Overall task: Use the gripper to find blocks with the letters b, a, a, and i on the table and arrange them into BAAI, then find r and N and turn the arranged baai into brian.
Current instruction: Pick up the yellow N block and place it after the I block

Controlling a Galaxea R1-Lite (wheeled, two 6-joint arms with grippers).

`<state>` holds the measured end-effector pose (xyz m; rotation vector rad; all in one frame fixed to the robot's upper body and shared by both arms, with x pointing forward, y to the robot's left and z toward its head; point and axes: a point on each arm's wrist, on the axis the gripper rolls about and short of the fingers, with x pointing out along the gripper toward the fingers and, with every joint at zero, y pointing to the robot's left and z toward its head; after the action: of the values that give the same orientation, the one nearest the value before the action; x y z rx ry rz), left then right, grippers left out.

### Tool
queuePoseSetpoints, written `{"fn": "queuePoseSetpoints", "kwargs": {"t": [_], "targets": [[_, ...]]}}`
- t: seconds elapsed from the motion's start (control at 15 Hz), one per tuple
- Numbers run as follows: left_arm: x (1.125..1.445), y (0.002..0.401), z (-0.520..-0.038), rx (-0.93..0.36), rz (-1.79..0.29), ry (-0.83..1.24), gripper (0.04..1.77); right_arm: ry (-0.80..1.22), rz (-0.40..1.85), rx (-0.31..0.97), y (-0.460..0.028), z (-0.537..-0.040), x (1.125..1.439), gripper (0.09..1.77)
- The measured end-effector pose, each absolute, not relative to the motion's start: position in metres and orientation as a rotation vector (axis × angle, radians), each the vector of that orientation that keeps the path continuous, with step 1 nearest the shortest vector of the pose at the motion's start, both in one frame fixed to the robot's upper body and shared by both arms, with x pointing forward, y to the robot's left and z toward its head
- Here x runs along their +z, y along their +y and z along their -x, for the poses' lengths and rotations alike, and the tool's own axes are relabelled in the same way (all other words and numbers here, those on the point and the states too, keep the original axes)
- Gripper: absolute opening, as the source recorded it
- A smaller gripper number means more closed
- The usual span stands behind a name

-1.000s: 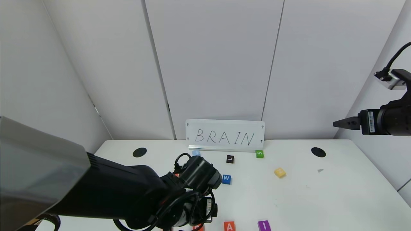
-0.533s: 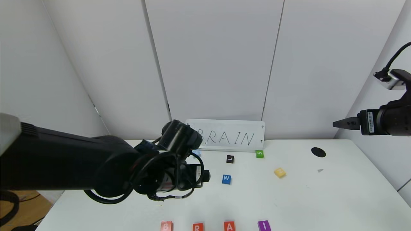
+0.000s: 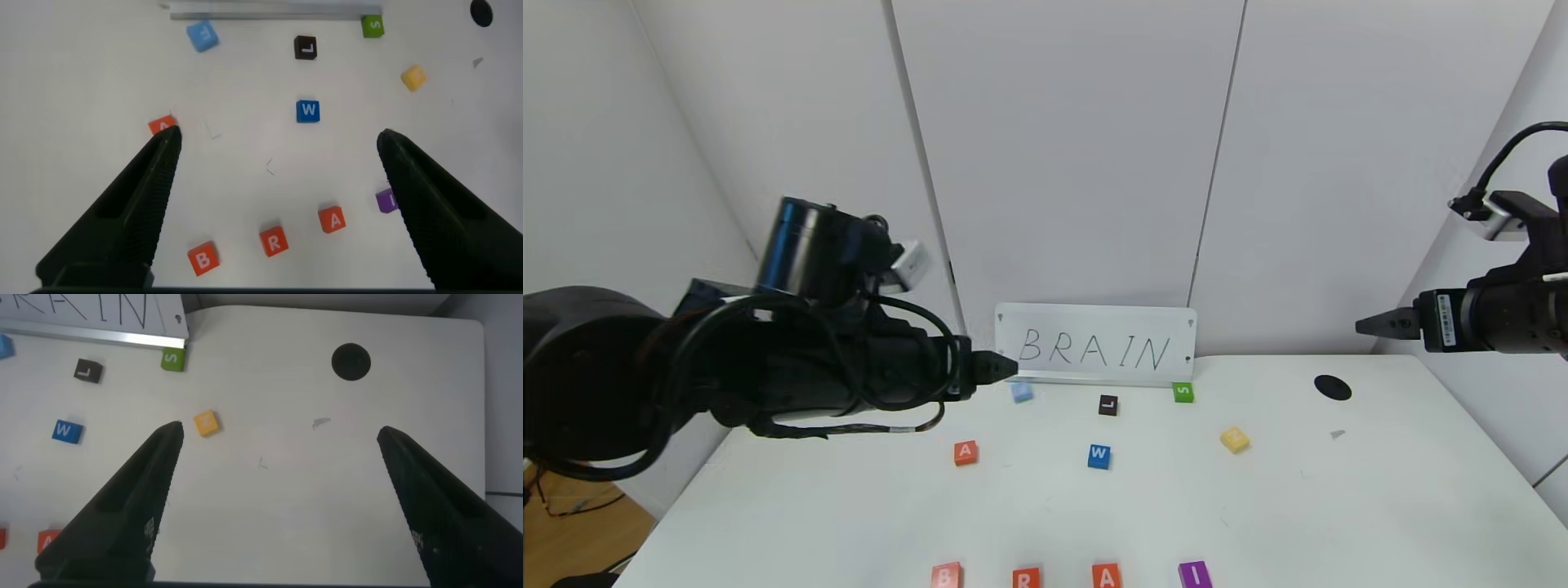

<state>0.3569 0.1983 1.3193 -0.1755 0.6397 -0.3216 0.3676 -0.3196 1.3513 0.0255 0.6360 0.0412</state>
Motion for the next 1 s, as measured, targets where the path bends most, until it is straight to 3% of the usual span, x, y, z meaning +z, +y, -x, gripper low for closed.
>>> {"fn": "queuePoseSetpoints", "kwargs": {"t": [0.47,0.73,1.0], "targets": [[1.337,0.239,-0.355,-0.319,0.188,0.491,1.71,0.734,-0.087,0.065,-0.296,-0.385,1.325,1.71],[1.34,0.242,-0.353,-0.316,0.185,0.479,1.71,0.854,-0.197,-0.114,-0.263,-0.399,1.297,1.71],[1.341,0.243,-0.353,-0.312,0.188,0.472,1.71,0.961,-0.371,-0.203,-0.23,-0.4,1.285,1.71]]}}
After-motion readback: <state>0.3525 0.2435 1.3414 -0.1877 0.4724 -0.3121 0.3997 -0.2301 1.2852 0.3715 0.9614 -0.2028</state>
